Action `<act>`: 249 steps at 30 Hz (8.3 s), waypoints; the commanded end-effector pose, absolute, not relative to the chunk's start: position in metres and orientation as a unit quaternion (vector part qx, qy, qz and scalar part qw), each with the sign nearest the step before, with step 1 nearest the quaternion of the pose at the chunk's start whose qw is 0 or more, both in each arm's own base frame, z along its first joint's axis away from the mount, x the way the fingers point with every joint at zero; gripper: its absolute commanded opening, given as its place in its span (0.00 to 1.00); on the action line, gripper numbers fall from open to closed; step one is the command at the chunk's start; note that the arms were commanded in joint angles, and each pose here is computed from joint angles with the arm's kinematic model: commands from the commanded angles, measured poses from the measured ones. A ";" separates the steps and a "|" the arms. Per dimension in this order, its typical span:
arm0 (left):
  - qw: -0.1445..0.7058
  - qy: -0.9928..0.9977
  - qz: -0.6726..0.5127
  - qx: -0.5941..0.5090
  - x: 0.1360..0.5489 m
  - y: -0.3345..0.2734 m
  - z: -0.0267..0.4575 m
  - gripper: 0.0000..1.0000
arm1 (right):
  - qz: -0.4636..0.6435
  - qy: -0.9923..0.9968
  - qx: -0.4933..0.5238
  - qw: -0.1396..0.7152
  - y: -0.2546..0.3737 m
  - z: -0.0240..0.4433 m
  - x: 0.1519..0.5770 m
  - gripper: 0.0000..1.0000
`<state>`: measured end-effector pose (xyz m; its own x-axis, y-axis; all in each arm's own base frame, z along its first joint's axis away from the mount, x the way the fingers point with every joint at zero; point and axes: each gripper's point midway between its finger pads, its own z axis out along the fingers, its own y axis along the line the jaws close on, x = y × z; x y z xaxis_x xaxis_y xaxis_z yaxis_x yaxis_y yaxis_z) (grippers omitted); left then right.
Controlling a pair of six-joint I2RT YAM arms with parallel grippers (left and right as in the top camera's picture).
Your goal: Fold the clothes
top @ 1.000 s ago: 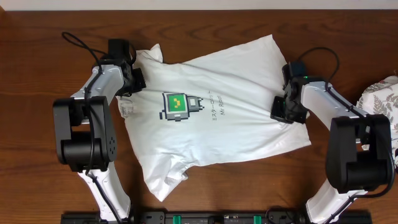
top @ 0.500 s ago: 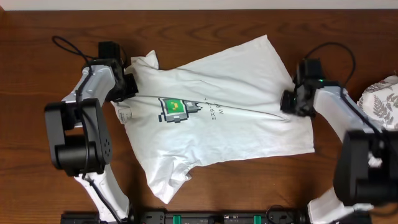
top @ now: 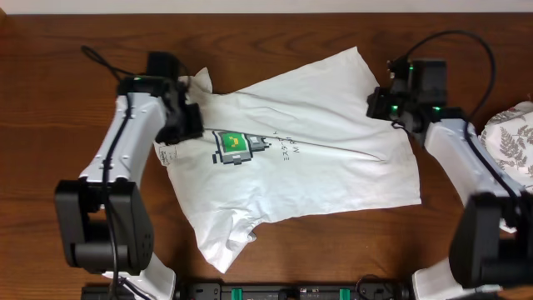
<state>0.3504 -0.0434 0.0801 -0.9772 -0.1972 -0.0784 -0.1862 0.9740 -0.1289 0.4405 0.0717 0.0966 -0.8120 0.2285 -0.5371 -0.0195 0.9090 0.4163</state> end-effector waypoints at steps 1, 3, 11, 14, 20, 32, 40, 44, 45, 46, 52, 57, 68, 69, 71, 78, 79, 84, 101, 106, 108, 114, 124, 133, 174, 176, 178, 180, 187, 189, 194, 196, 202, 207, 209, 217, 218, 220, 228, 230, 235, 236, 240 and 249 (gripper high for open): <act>0.003 0.995 -0.060 -0.076 0.329 -0.062 0.072 0.36 | 0.275 0.921 0.066 0.269 0.098 0.083 0.445 0.02; -0.016 0.996 -0.056 -0.060 0.317 -0.071 0.070 0.36 | 0.283 0.921 0.067 0.258 0.104 0.074 0.454 0.01; -0.062 0.997 -0.025 -0.049 0.276 -0.083 0.031 0.36 | 0.273 0.933 0.085 0.219 0.123 0.036 0.491 0.01; -0.067 0.996 -0.023 -0.054 0.267 -0.082 0.015 0.36 | 0.262 0.938 0.088 0.211 0.123 0.023 0.497 0.01; -0.087 0.993 -0.020 -0.072 0.246 -0.078 -0.004 0.36 | 0.234 0.947 0.097 0.200 0.117 0.000 0.496 0.01; -0.188 0.978 -0.008 -0.091 0.192 -0.072 0.000 0.30 | 0.090 0.953 0.169 0.233 0.035 -0.035 0.511 0.01; -0.201 0.975 0.008 -0.090 0.185 -0.067 0.003 0.29 | 0.076 0.952 0.181 0.234 0.000 -0.034 0.511 0.01; -0.207 0.974 0.014 -0.089 0.182 -0.065 0.004 0.28 | 0.066 0.958 0.168 0.223 -0.011 -0.029 0.510 0.01; -0.205 0.975 0.016 -0.089 0.183 -0.064 0.004 0.28 | 0.065 0.959 0.164 0.222 -0.011 -0.028 0.510 0.01; -0.202 0.975 0.022 -0.087 0.184 -0.062 0.003 0.25 | 0.066 0.961 0.157 0.220 -0.010 -0.026 0.510 0.01; -0.141 0.988 0.012 -0.070 0.211 -0.064 0.015 0.23 | 0.144 0.958 0.085 0.233 0.025 0.023 0.523 0.20; -0.037 0.997 -0.021 -0.067 0.252 -0.074 0.060 0.38 | 0.168 0.939 0.080 0.291 0.031 0.096 0.533 0.41; 0.154 0.983 -0.085 -0.060 0.314 -0.091 0.130 0.63 | 0.172 0.945 0.069 0.269 0.048 0.149 0.490 0.52; 0.149 0.984 -0.083 -0.060 0.312 -0.090 0.129 0.64 | 0.172 0.949 0.070 0.256 0.048 0.145 0.485 0.52; 0.146 0.985 -0.079 -0.057 0.310 -0.089 0.128 0.64 | 0.167 0.956 0.056 0.233 0.051 0.139 0.473 0.52; 0.250 0.963 -0.096 -0.015 0.357 -0.099 0.149 0.72 | 0.179 0.959 -0.016 0.221 0.068 0.137 0.463 0.56; 0.270 0.958 -0.101 -0.011 0.366 -0.102 0.154 0.72 | 0.180 0.958 -0.017 0.221 0.070 0.137 0.463 0.56; 0.328 0.937 -0.116 -0.009 0.404 -0.111 0.159 0.73 | 0.182 0.956 -0.025 0.229 0.078 0.139 0.466 0.56; 0.412 0.895 -0.162 -0.053 0.507 -0.106 0.100 0.77 | 0.207 0.950 -0.036 0.230 0.135 0.119 0.478 0.59; 0.412 0.891 -0.161 -0.100 0.517 -0.076 0.087 0.77 | 0.205 0.956 -0.039 0.205 0.142 0.099 0.473 0.57; 0.410 0.890 -0.174 -0.100 0.519 -0.076 0.084 0.77 | 0.205 0.957 -0.039 0.201 0.143 0.096 0.473 0.56; 0.416 0.876 -0.210 -0.126 0.528 -0.079 0.084 0.76 | 0.198 0.959 -0.037 0.199 0.140 0.094 0.472 0.56; 0.389 0.870 -0.256 -0.159 0.531 -0.091 0.058 0.71 | 0.196 0.962 -0.035 0.185 0.140 0.091 0.466 0.56; 0.419 0.851 -0.282 -0.147 0.542 -0.098 0.072 0.57 | 0.194 0.965 -0.034 0.175 0.139 0.089 0.461 0.56; 0.469 0.826 -0.300 -0.086 0.539 -0.108 0.141 0.06 | 0.166 0.973 -0.026 0.159 0.129 0.082 0.454 0.53; 0.474 0.827 -0.296 -0.065 0.532 -0.111 0.157 0.06 | 0.157 0.974 -0.024 0.161 0.126 0.081 0.455 0.53; 0.474 0.831 -0.288 -0.049 0.522 -0.113 0.170 0.06 | 0.146 0.975 -0.020 0.164 0.121 0.080 0.456 0.53; 0.464 0.838 -0.284 -0.042 0.511 -0.116 0.178 0.06 | 0.134 0.977 -0.016 0.165 0.116 0.079 0.458 0.53; 0.405 0.875 -0.264 0.001 0.475 -0.136 0.167 0.06 | 0.116 0.980 -0.004 0.163 0.102 0.077 0.458 0.51; 0.390 0.884 -0.258 0.014 0.468 -0.140 0.159 0.06 | 0.104 0.981 0.001 0.165 0.096 0.077 0.459 0.51; 0.385 0.893 -0.235 0.012 0.466 -0.136 0.153 0.06 | 0.042 0.979 0.048 0.193 0.054 0.078 0.473 0.62; 0.388 0.893 -0.228 0.011 0.467 -0.134 0.152 0.06 | 0.056 0.975 0.057 0.209 0.042 0.081 0.483 0.60; 0.389 0.893 -0.227 0.014 0.467 -0.134 0.153 0.06 | 0.130 0.951 0.091 0.265 0.007 0.098 0.512 0.58; 0.390 0.892 -0.227 0.014 0.468 -0.134 0.153 0.06 | 0.158 0.936 0.098 0.299 -0.014 0.086 0.536 0.58; 0.390 0.892 -0.227 0.014 0.468 -0.134 0.153 0.06 | 0.171 0.934 0.097 0.300 -0.014 0.069 0.543 0.58; 0.390 0.893 -0.227 0.013 0.468 -0.133 0.153 0.07 | 0.179 0.928 0.112 0.305 -0.017 0.004 0.567 0.59; 0.389 0.893 -0.226 0.013 0.468 -0.133 0.153 0.07 | 0.184 0.927 0.114 0.306 -0.016 -0.001 0.568 0.59; 0.389 0.893 -0.226 0.013 0.467 -0.133 0.153 0.07 | 0.202 0.923 0.105 0.309 -0.010 -0.010 0.572 0.59; 0.388 0.893 -0.227 0.012 0.467 -0.133 0.152 0.07 | 0.201 0.915 0.101 0.334 -0.010 -0.017 0.584 0.57; 0.387 0.894 -0.227 0.010 0.467 -0.133 0.152 0.07 | 0.200 0.910 0.100 0.348 -0.011 -0.015 0.589 0.56; 0.384 0.894 -0.231 0.001 0.467 -0.133 0.152 0.08 | 0.195 0.908 0.119 0.352 -0.017 -0.016 0.592 0.50; 0.384 0.894 -0.231 0.001 0.467 -0.133 0.152 0.07 | 0.195 0.909 0.120 0.348 -0.017 -0.017 0.590 0.46; 0.385 0.894 -0.231 0.001 0.467 -0.133 0.152 0.07 | 0.184 0.921 0.131 0.318 -0.019 -0.029 0.579 0.33; 0.384 0.894 -0.231 0.001 0.467 -0.133 0.152 0.07 | 0.204 0.923 0.121 0.303 -0.020 -0.019 0.570 0.30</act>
<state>0.4645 -0.1362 0.1430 -0.7191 -0.1625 -0.6756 0.1882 0.8904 -0.4145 0.5875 -0.0205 0.0046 -0.7428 0.3394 -0.5772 0.0763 0.8993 0.4307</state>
